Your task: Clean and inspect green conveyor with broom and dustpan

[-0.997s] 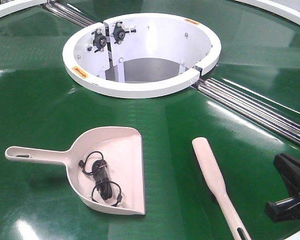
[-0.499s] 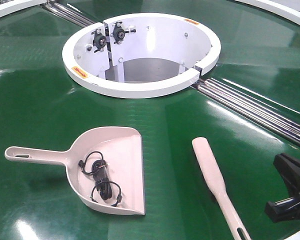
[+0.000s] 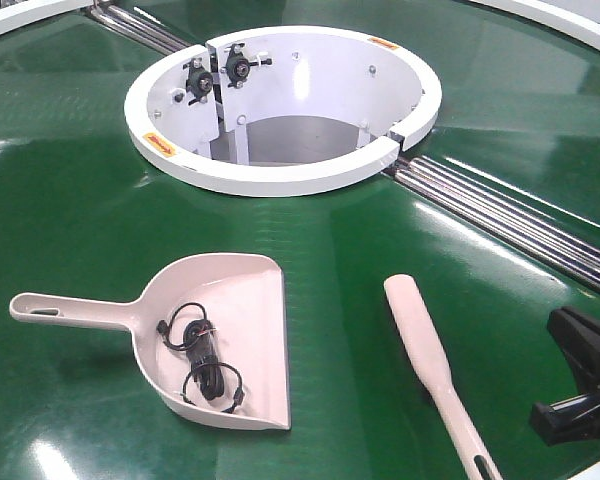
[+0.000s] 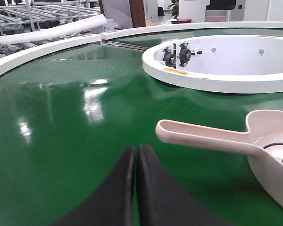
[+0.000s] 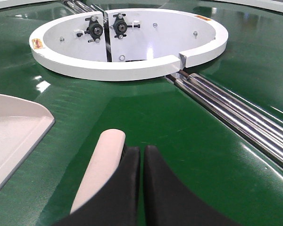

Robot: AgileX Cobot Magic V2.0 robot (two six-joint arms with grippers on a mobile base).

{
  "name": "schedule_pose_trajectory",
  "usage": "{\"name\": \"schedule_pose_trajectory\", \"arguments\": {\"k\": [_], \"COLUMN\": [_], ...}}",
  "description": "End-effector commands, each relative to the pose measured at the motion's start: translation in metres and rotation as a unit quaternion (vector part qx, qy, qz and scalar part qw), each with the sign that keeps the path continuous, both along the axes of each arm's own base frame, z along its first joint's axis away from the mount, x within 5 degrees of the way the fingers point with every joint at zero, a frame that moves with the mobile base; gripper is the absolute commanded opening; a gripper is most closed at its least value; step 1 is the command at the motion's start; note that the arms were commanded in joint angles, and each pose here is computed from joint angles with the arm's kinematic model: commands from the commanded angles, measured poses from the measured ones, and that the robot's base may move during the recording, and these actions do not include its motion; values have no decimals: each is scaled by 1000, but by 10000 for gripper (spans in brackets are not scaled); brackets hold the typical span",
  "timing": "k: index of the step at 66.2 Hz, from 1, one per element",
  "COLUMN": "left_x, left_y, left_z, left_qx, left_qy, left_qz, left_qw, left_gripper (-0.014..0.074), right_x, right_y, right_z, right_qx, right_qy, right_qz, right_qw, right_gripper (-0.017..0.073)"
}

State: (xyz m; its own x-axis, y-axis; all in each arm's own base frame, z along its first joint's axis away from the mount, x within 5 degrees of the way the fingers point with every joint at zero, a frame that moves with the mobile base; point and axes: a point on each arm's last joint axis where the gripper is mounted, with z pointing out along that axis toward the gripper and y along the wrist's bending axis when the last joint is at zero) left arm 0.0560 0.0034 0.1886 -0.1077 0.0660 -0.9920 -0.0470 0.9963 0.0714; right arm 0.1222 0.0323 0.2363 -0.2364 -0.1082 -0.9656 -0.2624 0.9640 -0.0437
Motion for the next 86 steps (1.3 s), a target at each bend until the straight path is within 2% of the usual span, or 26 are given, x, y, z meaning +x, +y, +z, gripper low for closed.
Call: {"name": "schedule_pose_trajectory", "arguments": {"k": [1, 16, 25, 30, 38, 42, 62, 67, 82, 86], "left_x": [0, 0, 0, 0, 0, 0, 0, 0, 0, 0], "left_y": [0, 0, 0, 0, 0, 0, 0, 0, 0, 0], "left_z": [0, 0, 0, 0, 0, 0, 0, 0, 0, 0], "left_qx": [-3, -3, -3, -3, -3, -3, -3, -3, -3, -3], "left_qy": [-36, -36, -36, -36, -36, -36, -36, -36, -36, -36], "left_qz": [-1, -1, -1, -1, -1, -1, -1, -1, -1, -1], "left_qw": [999, 999, 999, 999, 999, 999, 999, 999, 999, 999], "left_gripper": [-24, -24, -24, -24, -24, -24, -24, -24, -24, -24], "right_x": [3, 3, 4, 4, 5, 2, -36, -46, -65, -65], "right_y": [-1, -1, -1, -1, -9, -13, -29, -30, -32, -32], "right_z": [16, 16, 19, 18, 17, 18, 23, 16, -30, -42], "right_qx": [9, 4, 26, 20, 53, 59, 29, 19, 27, 37], "right_qy": [-50, -53, -64, -63, -49, -48, -63, -77, -126, -132], "right_qz": [-7, -6, -11, -10, -44, -61, -109, -113, -121, -121], "right_qw": [999, 999, 998, 998, 996, 995, 992, 990, 984, 983], "right_gripper": [-5, -5, -5, -5, -5, -5, -5, -5, -5, -5]}}
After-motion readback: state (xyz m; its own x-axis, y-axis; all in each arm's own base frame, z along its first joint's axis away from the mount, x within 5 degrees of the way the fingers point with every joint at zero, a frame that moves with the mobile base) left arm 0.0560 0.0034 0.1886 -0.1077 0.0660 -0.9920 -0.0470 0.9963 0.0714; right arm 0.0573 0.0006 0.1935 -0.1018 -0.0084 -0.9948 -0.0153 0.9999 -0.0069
